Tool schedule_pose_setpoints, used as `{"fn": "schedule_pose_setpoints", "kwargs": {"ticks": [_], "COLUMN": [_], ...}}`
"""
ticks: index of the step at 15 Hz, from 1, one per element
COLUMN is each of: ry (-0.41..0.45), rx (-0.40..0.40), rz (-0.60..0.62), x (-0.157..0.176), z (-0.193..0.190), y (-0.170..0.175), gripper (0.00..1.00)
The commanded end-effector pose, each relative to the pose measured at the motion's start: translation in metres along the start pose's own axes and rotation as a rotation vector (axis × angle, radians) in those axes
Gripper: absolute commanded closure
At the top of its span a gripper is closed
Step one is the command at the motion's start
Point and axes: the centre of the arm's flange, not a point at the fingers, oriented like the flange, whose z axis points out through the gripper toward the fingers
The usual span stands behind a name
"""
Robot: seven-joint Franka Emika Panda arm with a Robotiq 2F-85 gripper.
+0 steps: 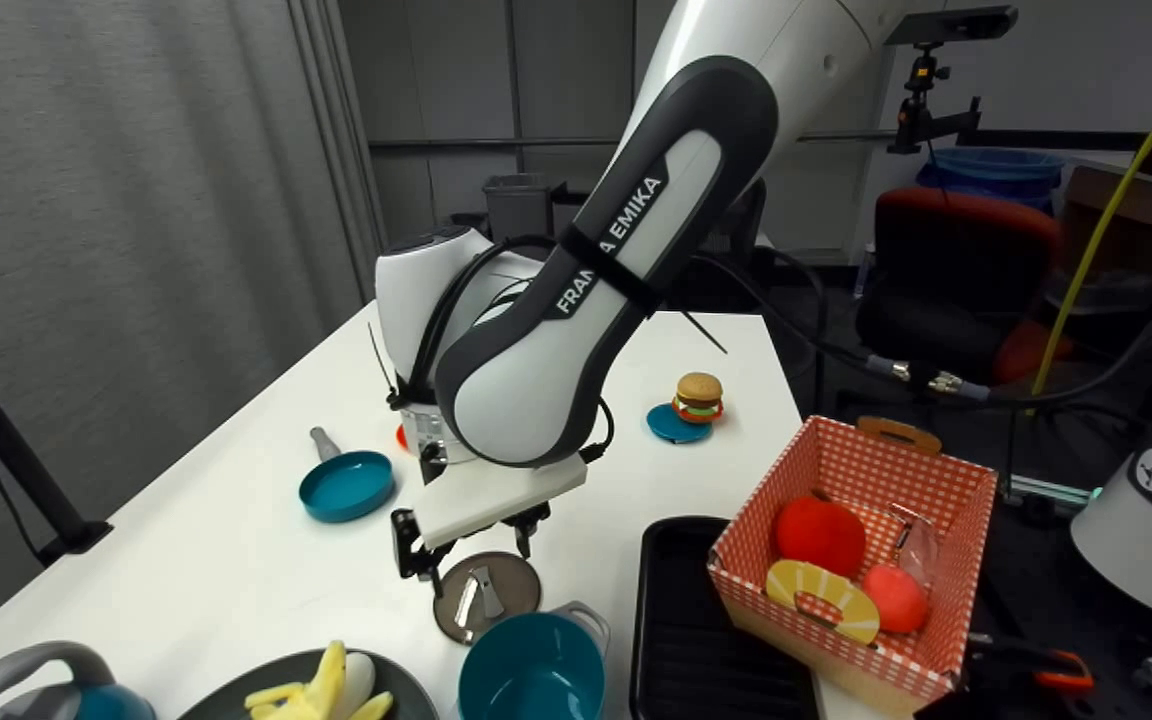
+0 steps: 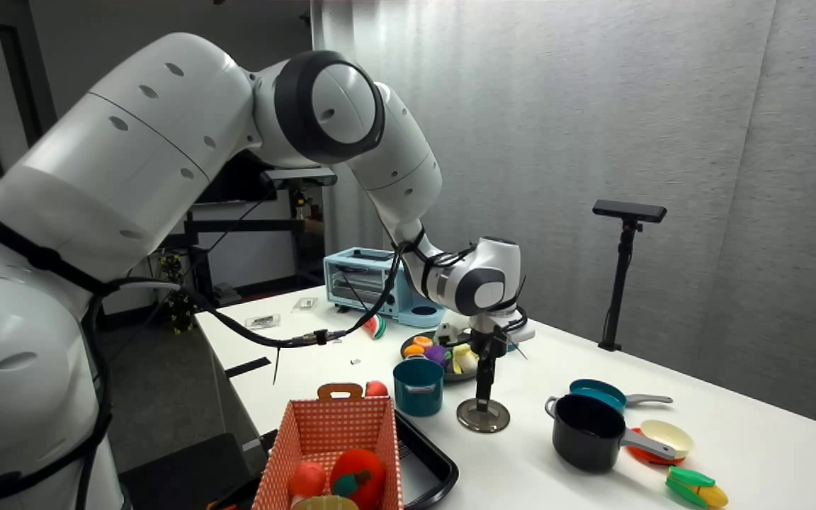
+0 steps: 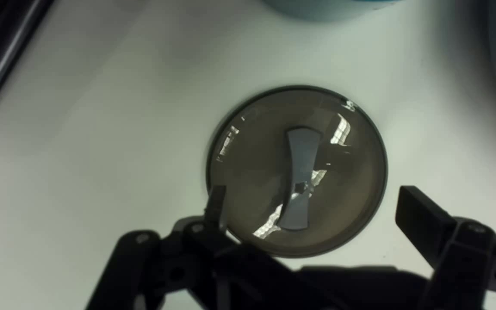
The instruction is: Put the lid on top of the blue pot
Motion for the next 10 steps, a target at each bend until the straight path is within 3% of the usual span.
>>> {"fn": "schedule_pose_setpoints", "kwargs": {"ticks": [1,4,6,10], "ry": [-0.036,-0.042,-0.044,-0.044], "rx": [-0.008,-0.017,-0.022,-0.025], "rz": [-0.005,-0.003,-0.002,-0.005], "x": [0.0055,0.0064,0.0071,0.0078], "z": [0.0079,0.0129,0.0152,0.0163], "y": [-0.0070,-0.0047,-0.0038,-0.0033], "gripper": [0.00,0.00,0.28,0.58]}}
